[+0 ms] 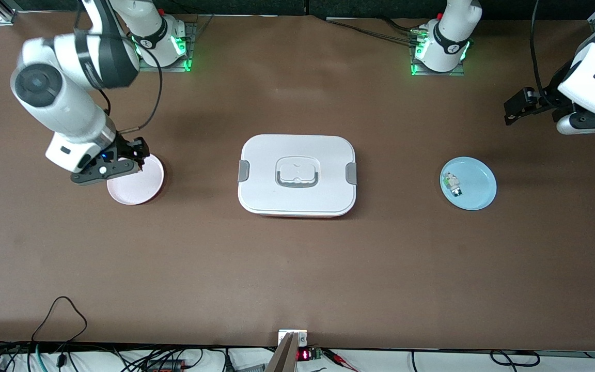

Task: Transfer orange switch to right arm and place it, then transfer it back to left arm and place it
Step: 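Close the right gripper on the switch and lift it, then carry the switch over the box while the left gripper reaches toward it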

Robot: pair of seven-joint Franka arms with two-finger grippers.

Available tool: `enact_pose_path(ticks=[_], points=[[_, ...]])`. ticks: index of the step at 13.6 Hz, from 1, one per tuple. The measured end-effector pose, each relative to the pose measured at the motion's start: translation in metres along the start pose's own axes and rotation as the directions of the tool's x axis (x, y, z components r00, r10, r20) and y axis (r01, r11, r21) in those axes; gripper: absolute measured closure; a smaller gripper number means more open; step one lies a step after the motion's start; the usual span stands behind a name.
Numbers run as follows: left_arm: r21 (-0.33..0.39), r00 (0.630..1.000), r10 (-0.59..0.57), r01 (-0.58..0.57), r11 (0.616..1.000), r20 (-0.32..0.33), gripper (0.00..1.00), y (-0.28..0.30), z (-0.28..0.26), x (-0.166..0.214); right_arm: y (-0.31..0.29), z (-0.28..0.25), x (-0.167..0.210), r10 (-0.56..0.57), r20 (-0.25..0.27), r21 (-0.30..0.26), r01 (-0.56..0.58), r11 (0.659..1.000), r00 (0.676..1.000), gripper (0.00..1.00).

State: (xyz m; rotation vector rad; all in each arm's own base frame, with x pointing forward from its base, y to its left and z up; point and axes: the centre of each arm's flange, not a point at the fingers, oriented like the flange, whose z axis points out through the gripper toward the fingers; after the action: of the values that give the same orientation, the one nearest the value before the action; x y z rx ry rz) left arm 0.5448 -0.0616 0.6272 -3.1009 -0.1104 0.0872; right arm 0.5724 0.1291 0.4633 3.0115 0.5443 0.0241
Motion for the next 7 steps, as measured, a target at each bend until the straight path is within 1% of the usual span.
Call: enact_pose_path(ticks=[2, 4, 5, 7], points=[[0.000, 1.000, 0.001, -0.001, 1.000, 0.000, 0.00, 0.000, 0.000, 0.000, -0.001, -0.031, 0.011, -0.065, -0.071, 0.062, 0.069, 0.996, 0.995, 0.28], [-0.002, 1.000, 0.006, -0.006, 1.000, 0.001, 0.00, 0.003, 0.000, -0.001, -0.003, -0.048, 0.017, -0.107, -0.127, 0.114, 0.121, 0.986, 0.986, 0.28], [-0.003, 1.000, 0.009, -0.009, 1.000, 0.005, 0.00, 0.005, 0.000, -0.001, -0.006, -0.053, 0.020, -0.120, -0.154, 0.135, 0.141, 0.981, 0.981, 0.28], [-0.015, 0.999, 0.019, -0.019, 1.000, 0.033, 0.00, 0.010, 0.003, -0.005, -0.020, -0.059, 0.027, -0.166, -0.218, 0.157, 0.203, 0.967, 0.962, 0.28]])
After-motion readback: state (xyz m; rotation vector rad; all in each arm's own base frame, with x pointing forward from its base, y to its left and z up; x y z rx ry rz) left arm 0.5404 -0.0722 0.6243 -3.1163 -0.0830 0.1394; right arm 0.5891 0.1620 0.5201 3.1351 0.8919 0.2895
